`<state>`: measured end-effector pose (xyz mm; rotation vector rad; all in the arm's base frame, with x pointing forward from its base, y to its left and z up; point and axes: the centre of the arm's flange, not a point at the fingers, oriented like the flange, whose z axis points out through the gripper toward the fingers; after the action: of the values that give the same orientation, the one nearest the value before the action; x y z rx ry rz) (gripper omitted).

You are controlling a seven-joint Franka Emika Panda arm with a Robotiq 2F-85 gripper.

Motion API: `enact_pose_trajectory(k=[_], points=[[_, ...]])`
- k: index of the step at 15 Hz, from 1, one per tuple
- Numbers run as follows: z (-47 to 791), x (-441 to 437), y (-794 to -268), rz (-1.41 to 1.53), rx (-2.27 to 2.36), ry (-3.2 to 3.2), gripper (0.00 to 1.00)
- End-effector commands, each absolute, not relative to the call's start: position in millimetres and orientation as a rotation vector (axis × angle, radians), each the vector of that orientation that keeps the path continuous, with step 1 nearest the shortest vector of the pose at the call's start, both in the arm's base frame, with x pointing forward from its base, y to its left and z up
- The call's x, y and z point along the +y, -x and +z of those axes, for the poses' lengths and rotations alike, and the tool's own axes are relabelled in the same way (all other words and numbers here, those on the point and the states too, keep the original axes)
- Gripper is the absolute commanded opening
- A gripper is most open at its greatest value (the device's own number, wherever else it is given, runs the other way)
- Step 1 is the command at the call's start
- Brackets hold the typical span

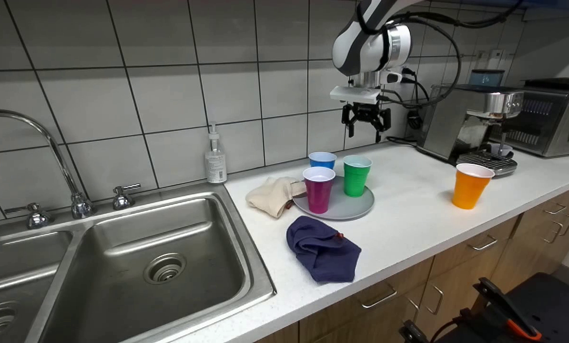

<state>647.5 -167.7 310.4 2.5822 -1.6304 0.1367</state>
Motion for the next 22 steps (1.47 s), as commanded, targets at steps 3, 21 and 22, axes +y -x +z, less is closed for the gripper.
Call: enact_pose_trajectory(k=[3, 21, 22], points=[[331.1, -191.6, -601.1, 0.089, -1.351, -2.793, 1.00], [323.4, -195.5, -609.5, 0.088, -1.344, -2.762, 1.00], [323.4, -195.5, -609.5, 0.088, -1.344, -2.762, 1.00]])
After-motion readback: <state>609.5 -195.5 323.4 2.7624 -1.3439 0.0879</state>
